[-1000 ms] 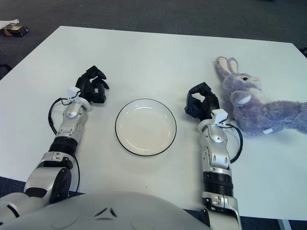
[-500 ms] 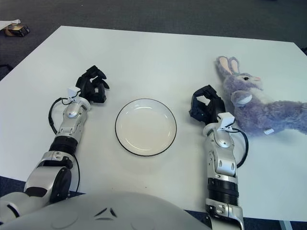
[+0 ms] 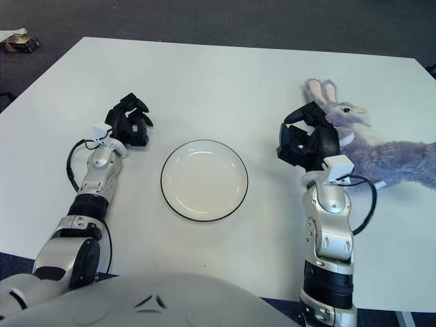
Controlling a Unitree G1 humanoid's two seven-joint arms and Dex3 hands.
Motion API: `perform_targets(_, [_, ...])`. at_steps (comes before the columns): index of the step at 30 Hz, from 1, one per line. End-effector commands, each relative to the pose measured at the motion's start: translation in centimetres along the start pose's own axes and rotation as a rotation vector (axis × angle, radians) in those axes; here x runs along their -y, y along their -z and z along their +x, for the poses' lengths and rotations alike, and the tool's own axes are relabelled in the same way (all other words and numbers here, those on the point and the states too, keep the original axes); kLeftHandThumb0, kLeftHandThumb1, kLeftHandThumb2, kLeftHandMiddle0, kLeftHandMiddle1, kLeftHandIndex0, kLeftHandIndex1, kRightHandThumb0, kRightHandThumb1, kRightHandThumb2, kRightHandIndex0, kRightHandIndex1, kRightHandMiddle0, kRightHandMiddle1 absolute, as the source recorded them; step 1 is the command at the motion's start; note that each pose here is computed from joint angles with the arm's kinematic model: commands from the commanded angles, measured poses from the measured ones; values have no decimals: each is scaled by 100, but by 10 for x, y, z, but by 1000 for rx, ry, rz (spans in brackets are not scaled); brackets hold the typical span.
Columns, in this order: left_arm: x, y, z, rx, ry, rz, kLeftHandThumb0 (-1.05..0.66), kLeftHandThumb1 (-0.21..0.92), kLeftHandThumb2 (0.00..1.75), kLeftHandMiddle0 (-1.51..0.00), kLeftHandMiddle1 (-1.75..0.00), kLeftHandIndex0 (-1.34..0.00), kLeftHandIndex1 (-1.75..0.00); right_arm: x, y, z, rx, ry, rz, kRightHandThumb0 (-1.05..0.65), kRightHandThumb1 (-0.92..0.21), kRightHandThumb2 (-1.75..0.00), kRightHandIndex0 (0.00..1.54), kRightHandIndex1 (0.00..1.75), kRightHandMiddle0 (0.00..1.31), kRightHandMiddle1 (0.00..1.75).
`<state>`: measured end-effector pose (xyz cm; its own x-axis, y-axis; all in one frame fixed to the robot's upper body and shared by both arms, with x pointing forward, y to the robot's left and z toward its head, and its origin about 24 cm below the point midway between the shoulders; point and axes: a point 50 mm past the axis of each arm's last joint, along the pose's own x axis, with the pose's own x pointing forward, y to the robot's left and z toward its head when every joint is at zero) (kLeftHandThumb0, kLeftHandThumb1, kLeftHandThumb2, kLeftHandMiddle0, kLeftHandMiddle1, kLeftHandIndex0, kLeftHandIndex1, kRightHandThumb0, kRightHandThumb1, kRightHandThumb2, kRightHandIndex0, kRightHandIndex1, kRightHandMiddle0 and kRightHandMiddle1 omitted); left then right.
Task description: Put the doll into the plate.
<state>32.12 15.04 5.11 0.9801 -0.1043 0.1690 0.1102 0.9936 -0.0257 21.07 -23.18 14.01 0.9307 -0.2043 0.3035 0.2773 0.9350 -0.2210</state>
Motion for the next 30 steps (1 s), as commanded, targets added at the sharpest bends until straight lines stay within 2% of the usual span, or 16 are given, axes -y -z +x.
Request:
perform_targets(1, [-1,25,-18,-112,-36,-17,-2,1,164,-85,-175,-68,-163,12,-20,-5,103,18,-152,-21,-43,-116,77,175,42,171])
perform_targets(5, [-2,24,-17,-112,-41,2,-2,-4,168,-90,-175,-71,-160,18,-36,-14,166,26,-322,-7,-32,-131,69,175,41,170])
perform_targets(6, [-2,24,-16,-115,-41,7,-2,-2,167,-86,-175,-70,-163,19,-39,-15,176,30,-362,-5,-31,-132,68,175,39,171])
perform_targets(9, [-2,24,-15,-126,-50,18,-1,7,159,-72,-175,-66,-171,23,-44,-19,196,52,-497,-2,-32,-132,65,175,36,172])
perform_targets(10, [-2,24,-15,-128,-53,20,-1,9,158,-69,-175,-65,-172,23,-45,-20,201,57,-521,-2,-35,-129,58,175,39,173])
perform_targets(14, [-2,24,-15,-136,-59,24,-1,11,156,-66,-175,-64,-174,28,-48,-27,212,68,-613,-1,-39,-123,47,175,41,174])
perform_targets(16, [-1,24,-14,-138,-59,25,-1,2,164,-81,-175,-66,-168,32,-51,-32,209,71,-673,-1,-42,-120,43,175,40,174])
perform_targets(18, [-1,24,-14,-140,-59,24,-2,-1,167,-86,-175,-66,-167,35,-51,-35,203,73,-715,-1,-45,-117,41,175,38,175])
perform_targets(23, [-1,24,-14,-141,-58,22,-2,-4,170,-91,-175,-67,-166,38,-51,-36,215,76,-819,-1,-54,-105,46,175,25,169])
perform_targets(24, [-1,24,-13,-140,-59,22,-2,-4,170,-91,-175,-67,-166,39,-51,-36,225,72,-861,-15,-59,-97,39,175,28,171])
perform_targets(26, [-1,23,-13,-138,-61,23,-2,-5,171,-92,-175,-67,-165,40,-51,-36,233,60,-929,-47,-64,-84,30,175,15,173])
perform_targets(27, [-1,23,-13,-138,-62,24,-2,-5,171,-92,-175,-68,-165,41,-50,-37,233,54,-955,-60,-67,-78,24,167,9,168])
perform_targets(28, [-2,23,-13,-140,-61,26,-2,-5,171,-92,-175,-68,-165,43,-50,-37,230,45,-990,-65,-68,-75,22,164,8,166])
perform_targets(30, [-2,23,-12,-141,-61,29,-2,-6,172,-93,-175,-68,-165,44,-49,-37,227,36,-1027,-77,-71,-68,18,146,3,155])
